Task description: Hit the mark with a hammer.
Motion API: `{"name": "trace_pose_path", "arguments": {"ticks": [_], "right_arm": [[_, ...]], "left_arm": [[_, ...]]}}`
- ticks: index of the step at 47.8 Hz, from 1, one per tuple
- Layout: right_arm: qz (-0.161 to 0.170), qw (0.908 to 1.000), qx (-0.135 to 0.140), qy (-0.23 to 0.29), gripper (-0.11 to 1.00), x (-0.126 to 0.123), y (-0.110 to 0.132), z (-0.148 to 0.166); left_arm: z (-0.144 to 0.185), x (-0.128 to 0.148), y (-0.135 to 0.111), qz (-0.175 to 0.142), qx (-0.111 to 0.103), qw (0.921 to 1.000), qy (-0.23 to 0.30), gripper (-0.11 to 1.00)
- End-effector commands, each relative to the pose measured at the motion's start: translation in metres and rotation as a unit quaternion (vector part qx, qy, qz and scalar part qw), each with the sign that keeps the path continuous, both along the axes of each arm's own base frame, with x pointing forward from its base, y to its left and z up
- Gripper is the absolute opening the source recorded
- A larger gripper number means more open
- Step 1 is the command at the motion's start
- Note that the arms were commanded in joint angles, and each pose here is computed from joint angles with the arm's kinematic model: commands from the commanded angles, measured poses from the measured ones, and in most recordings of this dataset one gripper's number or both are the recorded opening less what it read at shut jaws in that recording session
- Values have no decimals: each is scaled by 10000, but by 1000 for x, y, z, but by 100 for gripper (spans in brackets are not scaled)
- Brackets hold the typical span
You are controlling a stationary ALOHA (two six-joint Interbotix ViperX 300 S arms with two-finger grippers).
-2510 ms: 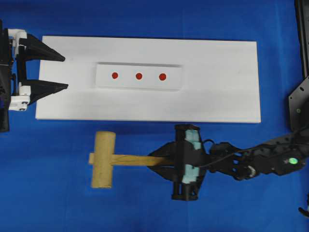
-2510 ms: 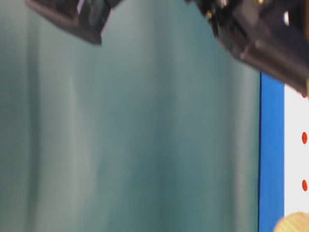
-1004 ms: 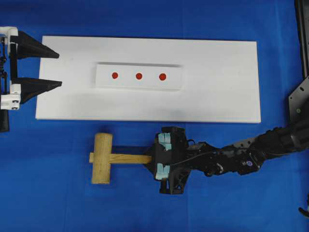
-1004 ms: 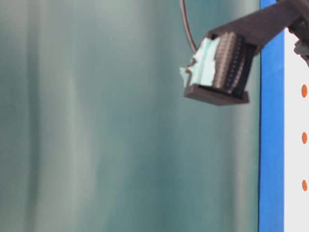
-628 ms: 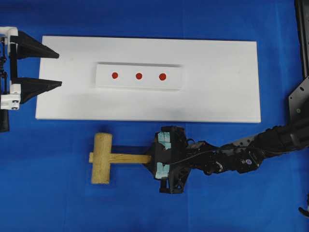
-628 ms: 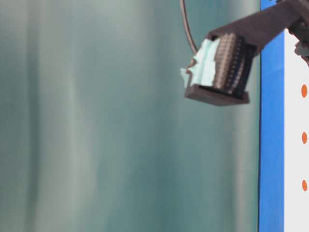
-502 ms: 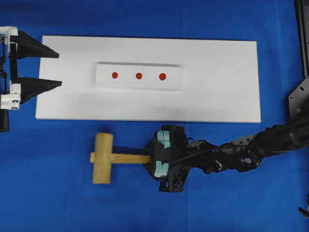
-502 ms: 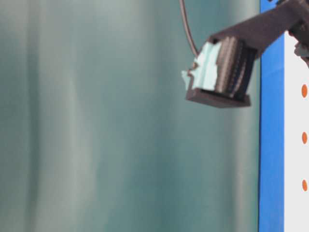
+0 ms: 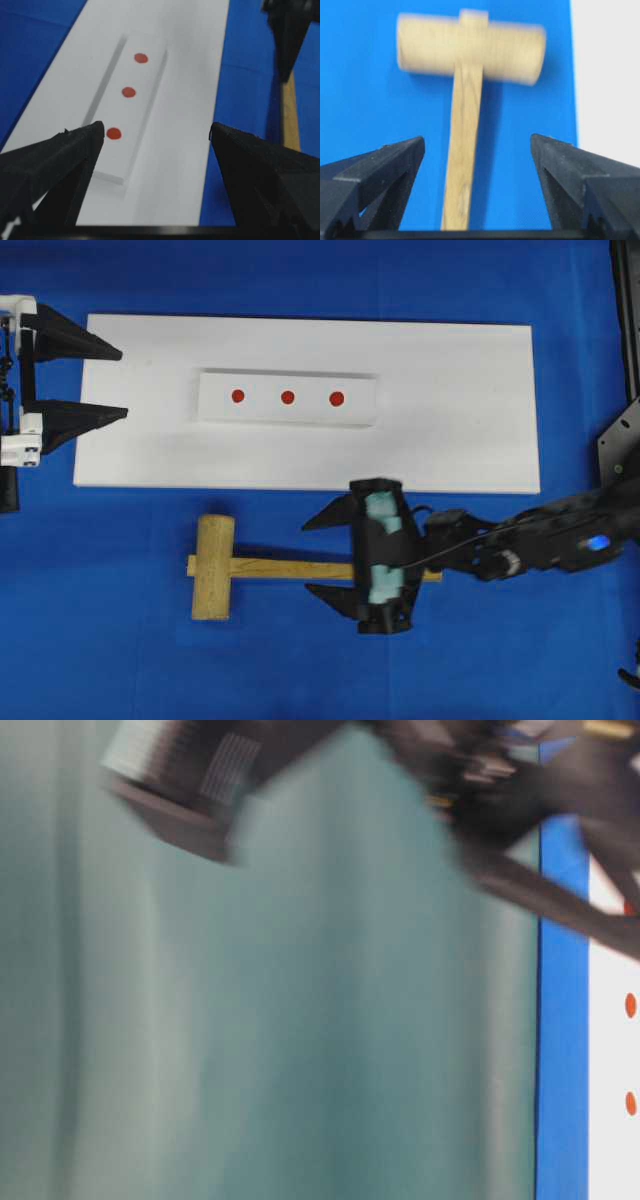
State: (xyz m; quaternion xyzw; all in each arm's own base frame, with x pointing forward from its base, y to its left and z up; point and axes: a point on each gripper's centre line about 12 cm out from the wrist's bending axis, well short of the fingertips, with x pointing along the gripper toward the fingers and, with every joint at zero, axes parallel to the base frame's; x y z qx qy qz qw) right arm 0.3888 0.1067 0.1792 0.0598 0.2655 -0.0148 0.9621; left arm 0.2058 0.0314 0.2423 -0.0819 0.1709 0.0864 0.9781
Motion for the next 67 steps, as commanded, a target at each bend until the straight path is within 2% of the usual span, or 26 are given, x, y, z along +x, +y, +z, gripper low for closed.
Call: {"name": "trace_pose_path", "arguments": {"ticks": [1, 8, 13, 19, 25, 38, 43, 57, 67], "right_arm": [[-61, 9991, 22, -426, 76, -5, -12, 36], [-243, 9974, -57, -673, 76, -17, -45, 61], [-373, 9965, 5, -748, 76, -29, -73, 74], [-485, 9950, 93, -872, 76, -44, -97, 88], [-542, 9927, 36, -1081, 76, -63, -112, 103], [-570, 9845, -31, -1657, 76, -120, -119, 125], [-568, 9830, -31, -1744, 76, -141, -119, 120], [-543, 9825, -12, -1782, 75, -193, -118, 83], [-682, 9841, 28, -1642, 75, -212, -121, 52]], "left_arm": [[4, 1, 1, 18, 3, 10000, -69, 83], [4, 1, 1, 16, 11, 10000, -68, 83], [4, 1, 1, 10, 3, 10000, -69, 83], [4, 1, 0, -7, 11, 10000, -68, 83], [4, 1, 0, -5, 3, 10000, -69, 83], [8, -2, -1, -15, 50, 9998, -186, 83], [13, -6, -2, -44, 136, 9994, -313, 82], [9, -24, -4, -207, 676, 9967, -409, 82], [-3, -35, -7, -256, 703, 9968, -275, 82]]}}
